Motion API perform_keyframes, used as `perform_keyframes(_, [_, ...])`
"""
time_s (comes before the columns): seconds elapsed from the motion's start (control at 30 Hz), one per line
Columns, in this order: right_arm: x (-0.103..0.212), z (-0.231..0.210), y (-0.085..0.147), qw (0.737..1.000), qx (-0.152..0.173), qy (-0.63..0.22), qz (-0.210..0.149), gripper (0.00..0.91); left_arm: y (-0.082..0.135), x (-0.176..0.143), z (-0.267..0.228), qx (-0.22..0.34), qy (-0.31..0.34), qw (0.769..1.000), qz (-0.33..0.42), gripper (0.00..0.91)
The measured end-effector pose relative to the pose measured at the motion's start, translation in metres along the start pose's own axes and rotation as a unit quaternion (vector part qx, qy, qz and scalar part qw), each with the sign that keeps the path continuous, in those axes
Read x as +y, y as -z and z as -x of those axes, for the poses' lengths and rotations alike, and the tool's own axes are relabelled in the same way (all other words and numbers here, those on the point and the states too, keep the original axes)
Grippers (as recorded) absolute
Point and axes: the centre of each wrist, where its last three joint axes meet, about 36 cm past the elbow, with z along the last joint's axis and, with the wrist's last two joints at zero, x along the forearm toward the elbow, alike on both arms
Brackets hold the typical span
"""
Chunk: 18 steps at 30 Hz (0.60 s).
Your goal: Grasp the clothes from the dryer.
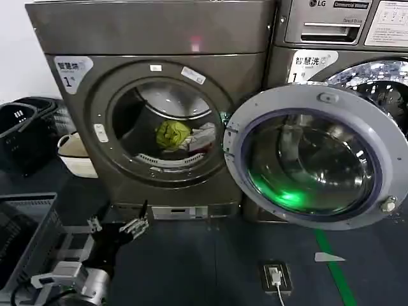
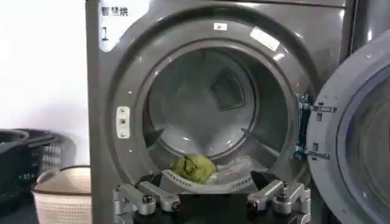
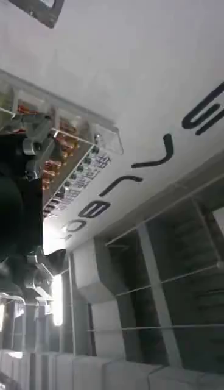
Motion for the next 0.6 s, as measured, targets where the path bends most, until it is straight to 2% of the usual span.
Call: perform_keyframes(0.6, [0.0002, -0.0001, 0.0015, 1.0, -0.001, 0.003, -0.002, 0.907, 0.0025, 0.0004, -0.002, -0.003, -0.001, 1.0, 0.002, 0.907])
